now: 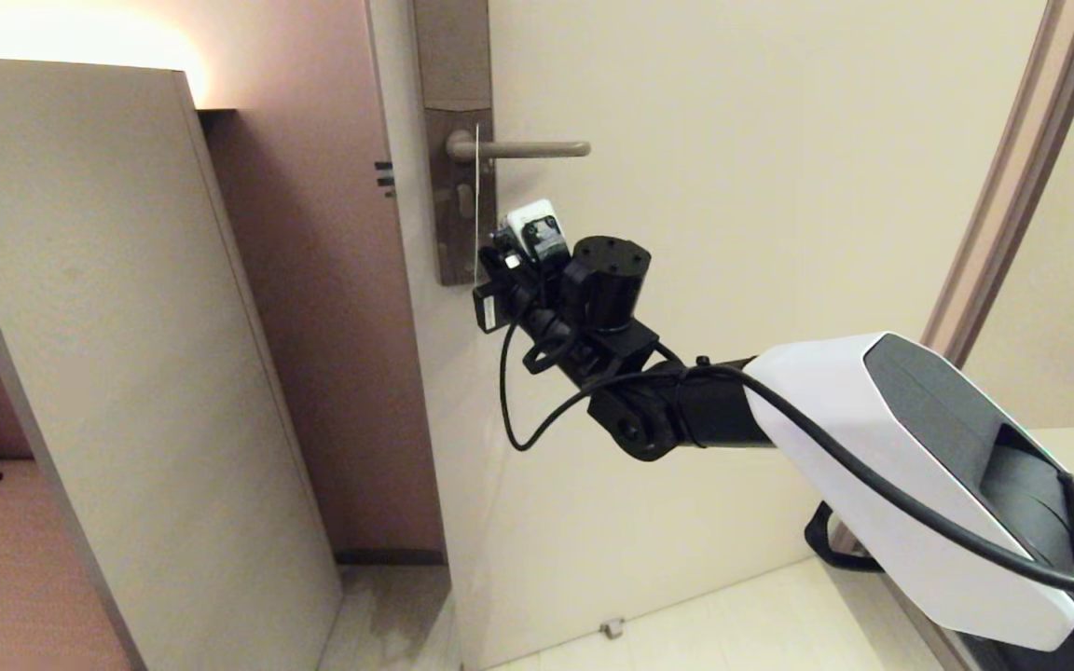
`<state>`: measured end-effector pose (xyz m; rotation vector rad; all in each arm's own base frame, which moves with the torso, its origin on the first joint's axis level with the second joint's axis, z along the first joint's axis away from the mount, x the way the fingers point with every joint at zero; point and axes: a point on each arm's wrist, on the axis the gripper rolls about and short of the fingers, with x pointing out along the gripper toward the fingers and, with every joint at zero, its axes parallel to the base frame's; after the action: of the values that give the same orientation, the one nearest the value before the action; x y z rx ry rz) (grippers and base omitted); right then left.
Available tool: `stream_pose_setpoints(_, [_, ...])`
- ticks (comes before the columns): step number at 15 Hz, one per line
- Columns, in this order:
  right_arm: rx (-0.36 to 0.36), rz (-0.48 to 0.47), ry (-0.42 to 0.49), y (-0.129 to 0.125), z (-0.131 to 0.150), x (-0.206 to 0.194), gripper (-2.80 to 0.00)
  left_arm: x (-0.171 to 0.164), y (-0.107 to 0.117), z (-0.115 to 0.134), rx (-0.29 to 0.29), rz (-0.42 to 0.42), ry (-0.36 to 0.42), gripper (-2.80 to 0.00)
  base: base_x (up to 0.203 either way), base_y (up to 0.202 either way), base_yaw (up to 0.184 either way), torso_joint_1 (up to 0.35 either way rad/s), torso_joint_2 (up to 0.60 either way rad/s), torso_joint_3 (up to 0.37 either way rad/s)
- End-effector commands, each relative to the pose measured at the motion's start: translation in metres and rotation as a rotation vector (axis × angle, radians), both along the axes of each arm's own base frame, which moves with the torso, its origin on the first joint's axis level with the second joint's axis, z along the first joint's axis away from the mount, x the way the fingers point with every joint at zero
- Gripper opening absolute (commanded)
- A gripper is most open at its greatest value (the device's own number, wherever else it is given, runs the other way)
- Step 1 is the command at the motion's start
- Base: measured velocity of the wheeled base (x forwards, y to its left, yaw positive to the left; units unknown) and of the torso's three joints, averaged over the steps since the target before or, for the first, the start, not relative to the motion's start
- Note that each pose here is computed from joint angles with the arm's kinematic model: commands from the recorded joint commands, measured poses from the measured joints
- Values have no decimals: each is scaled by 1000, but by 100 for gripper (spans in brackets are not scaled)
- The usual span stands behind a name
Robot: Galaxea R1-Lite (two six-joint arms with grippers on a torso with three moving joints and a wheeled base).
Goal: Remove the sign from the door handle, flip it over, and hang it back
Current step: Hang the sign back with the other side facing out
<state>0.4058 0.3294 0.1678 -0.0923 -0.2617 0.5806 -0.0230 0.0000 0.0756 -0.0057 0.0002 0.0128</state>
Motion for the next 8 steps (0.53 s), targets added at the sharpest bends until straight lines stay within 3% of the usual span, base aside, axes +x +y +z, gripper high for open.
stream_pose_setpoints(1, [-12, -3, -5, -3, 5, -4, -280, 0, 0, 0, 0, 1, 0, -280, 0, 0, 0, 0, 0, 0])
stream_pose_setpoints(8, [-45, -1, 13, -20, 28, -24, -280, 0, 0, 0, 0, 2, 1, -280, 0, 0, 0, 0, 0, 0])
